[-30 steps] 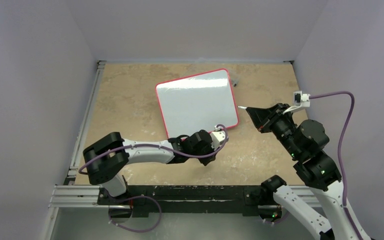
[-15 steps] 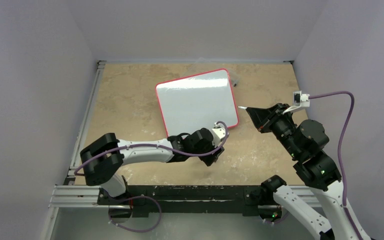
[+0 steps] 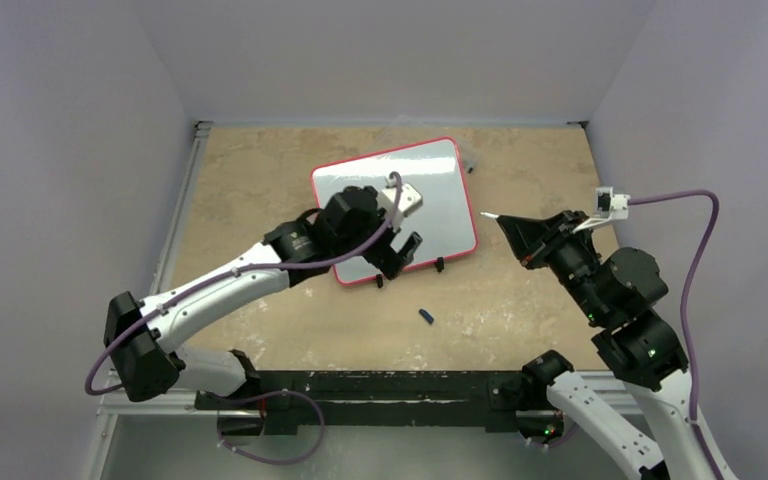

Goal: Write a sentence on the whiteboard
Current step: Place the pen cap at the center of the board, then write a sentence on the whiteboard.

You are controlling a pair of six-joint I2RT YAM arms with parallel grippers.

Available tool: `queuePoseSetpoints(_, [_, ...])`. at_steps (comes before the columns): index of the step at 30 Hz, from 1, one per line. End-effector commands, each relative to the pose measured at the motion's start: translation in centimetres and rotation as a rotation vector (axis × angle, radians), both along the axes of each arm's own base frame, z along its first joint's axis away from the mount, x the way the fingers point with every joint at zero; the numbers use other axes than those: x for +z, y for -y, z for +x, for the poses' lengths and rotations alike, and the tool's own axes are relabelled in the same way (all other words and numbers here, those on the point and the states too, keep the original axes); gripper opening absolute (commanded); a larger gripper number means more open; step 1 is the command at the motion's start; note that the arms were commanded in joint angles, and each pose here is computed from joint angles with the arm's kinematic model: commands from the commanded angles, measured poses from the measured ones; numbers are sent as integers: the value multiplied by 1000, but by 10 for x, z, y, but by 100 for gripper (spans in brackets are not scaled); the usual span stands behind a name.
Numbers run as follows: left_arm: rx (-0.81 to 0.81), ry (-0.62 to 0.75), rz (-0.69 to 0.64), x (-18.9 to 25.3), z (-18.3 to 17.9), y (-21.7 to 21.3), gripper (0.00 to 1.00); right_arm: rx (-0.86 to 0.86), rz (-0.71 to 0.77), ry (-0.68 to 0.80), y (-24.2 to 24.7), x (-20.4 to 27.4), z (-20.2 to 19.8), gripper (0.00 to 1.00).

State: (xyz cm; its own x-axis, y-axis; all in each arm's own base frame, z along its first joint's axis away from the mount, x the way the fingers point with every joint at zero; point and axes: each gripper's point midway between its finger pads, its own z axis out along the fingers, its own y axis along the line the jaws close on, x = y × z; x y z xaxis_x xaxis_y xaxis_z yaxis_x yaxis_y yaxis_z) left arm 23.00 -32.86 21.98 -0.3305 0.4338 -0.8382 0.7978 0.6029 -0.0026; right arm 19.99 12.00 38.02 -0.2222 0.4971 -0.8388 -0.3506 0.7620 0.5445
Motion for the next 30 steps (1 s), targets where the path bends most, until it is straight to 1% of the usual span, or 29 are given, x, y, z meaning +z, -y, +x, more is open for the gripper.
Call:
queuePoseSetpoints(1, [12, 11, -24, 37, 18, -36, 100, -7, 17, 37, 2, 7, 0, 0])
queuePoseSetpoints(4, [63, 58, -36, 60, 42, -55, 100, 6, 21, 30, -1, 4, -1, 0])
queuePoseSetpoints(8, [110, 60, -86, 82, 72, -77, 100, 17, 21, 28, -2, 3, -2, 0])
queuePoseSetpoints(12, [110, 42, -120, 93, 98, -85, 100, 23, 23, 23, -4, 1, -3, 0])
queuePoseSetpoints(18, [117, -37, -185, 94, 139, -90, 97, 33, 21, 13, -5, -4, -3, 0])
queuePoseSetpoints(20, [113, -71, -200, 93, 153, -94, 94, 34, 17, 11, -5, -5, -4, 0])
queuePoseSetpoints(24, [105, -144, -201, 81, 182, -100, 87, 36, 12, 4, -6, -8, -2, 0])
queuePoseSetpoints(26, [82, -177, -215, 78, 193, -102, 83, 44, 12, 1, -8, -9, -2, 0])
queuePoseSetpoints(30, [18, -260, -221, 65, 204, -100, 81, 52, 9, -2, -9, -9, -3, 0])
